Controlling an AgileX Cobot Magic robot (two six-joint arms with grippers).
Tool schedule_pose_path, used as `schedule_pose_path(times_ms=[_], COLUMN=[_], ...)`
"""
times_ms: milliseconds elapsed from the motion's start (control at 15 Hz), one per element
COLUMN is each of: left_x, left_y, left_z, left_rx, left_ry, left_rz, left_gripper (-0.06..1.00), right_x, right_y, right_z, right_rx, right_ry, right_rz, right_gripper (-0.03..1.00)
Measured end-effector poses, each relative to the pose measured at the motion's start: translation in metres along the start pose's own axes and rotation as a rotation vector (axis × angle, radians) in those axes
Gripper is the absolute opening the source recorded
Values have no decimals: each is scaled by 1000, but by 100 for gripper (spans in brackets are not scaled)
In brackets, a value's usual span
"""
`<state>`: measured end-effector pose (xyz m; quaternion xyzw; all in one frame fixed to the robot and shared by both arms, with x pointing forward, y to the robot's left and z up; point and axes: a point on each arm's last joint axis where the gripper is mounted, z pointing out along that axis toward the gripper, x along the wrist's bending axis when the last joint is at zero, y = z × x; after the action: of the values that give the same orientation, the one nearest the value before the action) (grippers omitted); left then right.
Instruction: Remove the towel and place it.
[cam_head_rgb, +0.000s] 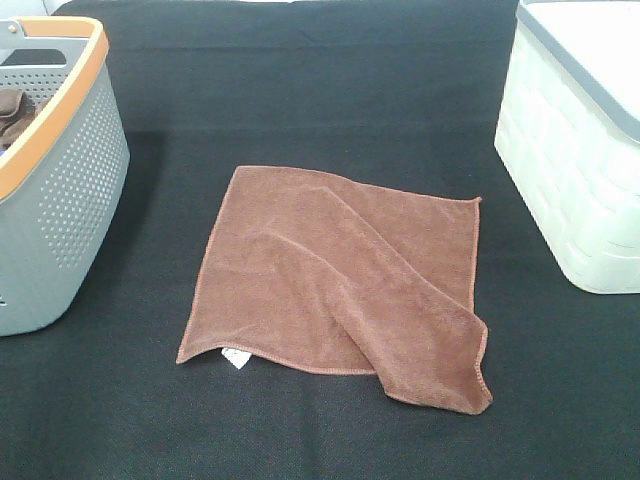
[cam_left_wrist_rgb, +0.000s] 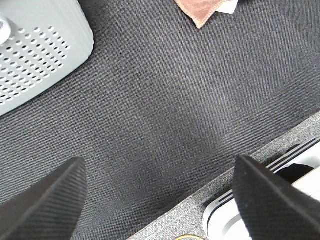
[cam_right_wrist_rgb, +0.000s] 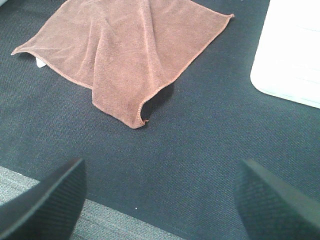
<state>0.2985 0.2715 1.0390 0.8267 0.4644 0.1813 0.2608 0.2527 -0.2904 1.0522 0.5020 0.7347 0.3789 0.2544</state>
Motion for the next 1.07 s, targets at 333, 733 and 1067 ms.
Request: schedule_pose_path(times_ms=[333, 733, 1067], left_x=[0, 11, 0], left_y=[0, -11, -48], left_z=[0, -15, -54], left_rx=[0, -96, -415], left_ry=[0, 141, 387], left_rz=[0, -174, -337], left_gripper=[76, 76, 76], right_x=[0, 0, 0], right_y=[0, 0, 0], right_z=[0, 0, 0], right_rx=[-1, -1, -2], right_ry=[0, 0, 0], right_rz=[0, 0, 0], right_gripper=[77, 77, 77])
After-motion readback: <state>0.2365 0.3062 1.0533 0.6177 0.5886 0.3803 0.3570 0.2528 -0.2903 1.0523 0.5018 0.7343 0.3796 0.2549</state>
